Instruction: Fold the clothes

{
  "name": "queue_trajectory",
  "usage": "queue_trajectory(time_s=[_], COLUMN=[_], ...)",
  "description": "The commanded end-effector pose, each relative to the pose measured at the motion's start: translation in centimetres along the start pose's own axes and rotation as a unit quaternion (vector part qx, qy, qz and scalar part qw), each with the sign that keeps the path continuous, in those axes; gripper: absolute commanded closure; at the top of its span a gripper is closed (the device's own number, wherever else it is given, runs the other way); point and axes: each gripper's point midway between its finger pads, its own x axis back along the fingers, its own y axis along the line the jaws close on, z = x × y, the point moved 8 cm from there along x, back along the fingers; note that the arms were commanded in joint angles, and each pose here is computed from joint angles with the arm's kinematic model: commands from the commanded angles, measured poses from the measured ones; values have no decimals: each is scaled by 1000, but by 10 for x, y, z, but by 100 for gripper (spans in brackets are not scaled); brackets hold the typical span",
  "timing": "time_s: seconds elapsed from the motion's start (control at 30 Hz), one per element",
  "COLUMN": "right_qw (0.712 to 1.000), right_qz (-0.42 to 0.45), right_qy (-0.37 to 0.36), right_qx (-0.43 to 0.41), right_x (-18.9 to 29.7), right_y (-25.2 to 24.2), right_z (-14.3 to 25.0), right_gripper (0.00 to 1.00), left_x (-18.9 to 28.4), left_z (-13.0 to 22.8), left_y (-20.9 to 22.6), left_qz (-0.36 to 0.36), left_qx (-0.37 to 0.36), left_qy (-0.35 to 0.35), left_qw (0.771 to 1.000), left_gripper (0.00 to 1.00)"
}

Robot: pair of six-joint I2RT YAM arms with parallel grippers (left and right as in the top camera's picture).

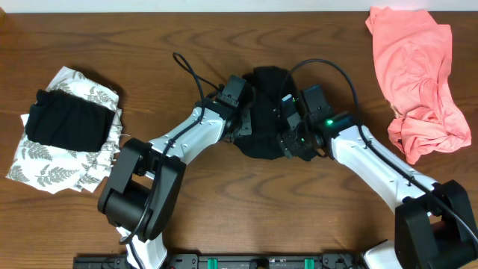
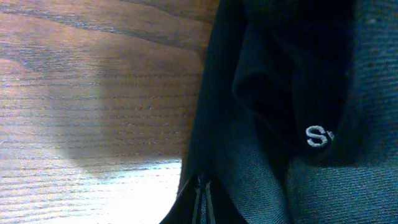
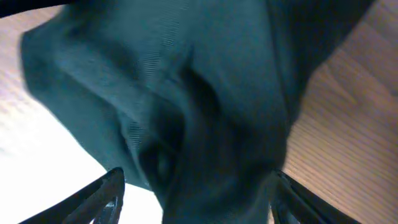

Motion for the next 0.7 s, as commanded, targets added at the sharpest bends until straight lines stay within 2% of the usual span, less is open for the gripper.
queue_trajectory(time_s=[0.0, 0.23, 0.37, 0.43, 0.6, 0.67], right_qw=[999, 998, 997, 994, 980, 979], right_qz=[43, 34, 60, 94, 194, 204], right_qy=[14, 48, 41, 40, 36, 23], right_qx=[-12, -13, -12, -23, -20, -6], right_x=[-6, -37, -37, -32, 0, 12], right_y=[-5, 4, 7, 0, -26, -32], right_z=[3, 9, 7, 7, 9, 6], right_gripper=[31, 47, 87, 98, 99, 99], left_x=[-4, -4, -4, -4, -4, -4], left_z=[2, 2, 2, 2, 3, 3], left_y=[1, 1, 1, 1, 2, 2], left_qz=[-2, -2, -2, -2, -3, -3], left_qx=[7, 7, 7, 7, 7, 7], left_qy=[6, 6, 6, 6, 8, 8], left_qw=[1000, 1000, 1000, 1000, 1000, 1000], left_gripper=[94, 95, 94, 94, 94, 94])
